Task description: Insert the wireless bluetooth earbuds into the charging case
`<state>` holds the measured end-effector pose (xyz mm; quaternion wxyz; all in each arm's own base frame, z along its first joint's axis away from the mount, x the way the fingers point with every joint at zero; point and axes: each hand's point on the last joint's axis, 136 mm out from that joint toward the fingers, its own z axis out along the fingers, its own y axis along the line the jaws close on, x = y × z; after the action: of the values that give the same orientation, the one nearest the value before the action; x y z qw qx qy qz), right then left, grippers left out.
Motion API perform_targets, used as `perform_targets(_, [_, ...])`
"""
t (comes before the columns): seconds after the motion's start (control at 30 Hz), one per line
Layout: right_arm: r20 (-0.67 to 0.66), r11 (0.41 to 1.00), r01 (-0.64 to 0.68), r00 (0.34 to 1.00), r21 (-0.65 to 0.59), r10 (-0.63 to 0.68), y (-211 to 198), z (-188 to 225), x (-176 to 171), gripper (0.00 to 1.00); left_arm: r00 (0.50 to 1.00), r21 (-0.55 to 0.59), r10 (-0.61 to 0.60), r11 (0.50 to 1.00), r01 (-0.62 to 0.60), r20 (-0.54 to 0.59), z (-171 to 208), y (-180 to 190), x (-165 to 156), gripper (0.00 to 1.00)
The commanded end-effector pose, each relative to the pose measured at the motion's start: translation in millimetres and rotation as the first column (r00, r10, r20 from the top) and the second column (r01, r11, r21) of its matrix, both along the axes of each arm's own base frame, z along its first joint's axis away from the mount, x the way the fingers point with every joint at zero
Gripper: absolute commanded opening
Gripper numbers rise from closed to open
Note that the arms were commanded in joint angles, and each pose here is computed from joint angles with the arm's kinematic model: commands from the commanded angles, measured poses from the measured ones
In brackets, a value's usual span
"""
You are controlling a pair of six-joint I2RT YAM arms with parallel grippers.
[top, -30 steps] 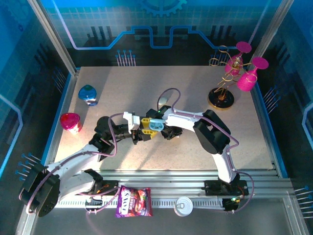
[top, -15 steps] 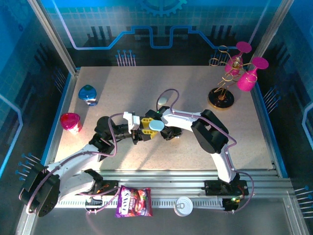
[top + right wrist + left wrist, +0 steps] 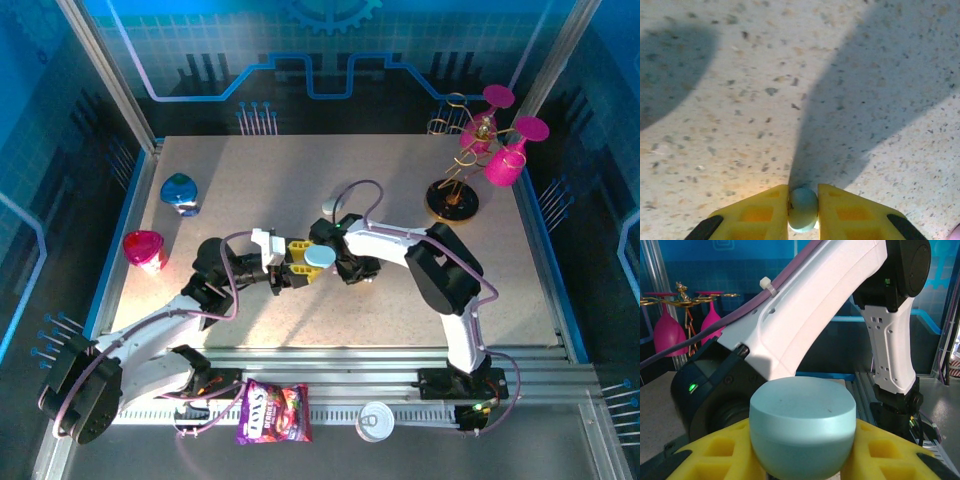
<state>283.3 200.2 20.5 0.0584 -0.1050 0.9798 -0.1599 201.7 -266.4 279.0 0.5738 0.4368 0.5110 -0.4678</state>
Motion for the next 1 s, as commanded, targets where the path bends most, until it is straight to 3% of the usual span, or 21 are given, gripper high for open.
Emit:
perform_targets(0.0, [0.017, 0.998, 0.004, 1.000, 0.066, -0.005, 0.3, 9.8, 2.0, 0.23, 1.000, -0.012, 0.002, 1.000, -0.002, 0.022, 6.1, 1.3, -1.1, 0.33])
perform_targets(0.17, [0.085, 0.997, -0.021, 0.996, 0.074, 0.015, -4.5, 28.5, 7.1, 0.36, 0.999, -0.009, 0.035, 0.999, -0.035, -0.007, 1.2, 1.4, 7.8, 0.33])
perform_targets(0.33, [0.225, 0.978, -0.076, 0.974, 0.194, 0.031, -6.9, 64.3, 13.1, 0.49, 0.995, -0.024, 0.078, 0.997, -0.080, -0.062, -2.3, 5.2, 22.1, 0.32])
perform_targets(0.5, [0.419, 0.898, -0.233, 0.906, 0.373, 0.061, -9.1, 114.7, 13.5, 0.65, 0.985, -0.038, 0.114, 0.992, -0.120, -0.131, -3.3, 10.4, 36.0, 0.31])
perform_targets(0.53, [0.460, 0.862, -0.304, 0.883, 0.405, 0.096, -3.1, 122.1, 12.0, 0.69, 0.983, -0.038, 0.115, 0.992, -0.122, -0.139, -4.1, 10.7, 37.3, 0.32])
perform_targets(0.6, [0.588, 0.729, -0.481, 0.797, 0.486, 0.134, 15.9, 157.7, 3.0, 0.78, 0.980, -0.038, 0.115, 0.992, -0.123, -0.160, -5.4, 11.3, 39.5, 0.32])
perform_targets(0.7, [0.765, 0.436, -0.745, 0.621, 0.506, 0.174, 41.6, 210.6, -33.6, 0.83, 0.978, -0.034, 0.100, 0.994, -0.107, -0.183, -7.7, 11.1, 39.8, 0.31])
perform_targets(0.77, [0.831, 0.287, -0.835, 0.527, 0.469, 0.176, 51.0, 237.3, -54.8, 0.85, 0.979, -0.033, 0.085, 0.995, -0.092, -0.185, -7.7, 10.4, 38.0, 0.32])
perform_targets(0.87, [0.879, 0.143, -0.892, 0.448, 0.428, 0.165, 62.7, 262.3, -72.7, 0.88, 0.981, -0.028, 0.046, 0.998, -0.052, -0.188, -8.2, 7.7, 33.2, 0.32])
perform_targets(0.97, [0.898, 0.050, -0.912, 0.409, 0.406, 0.160, 77.0, 277.7, -81.0, 0.90, 0.981, -0.027, 0.004, 1.000, -0.010, -0.192, -7.7, 4.9, 28.4, 0.33])
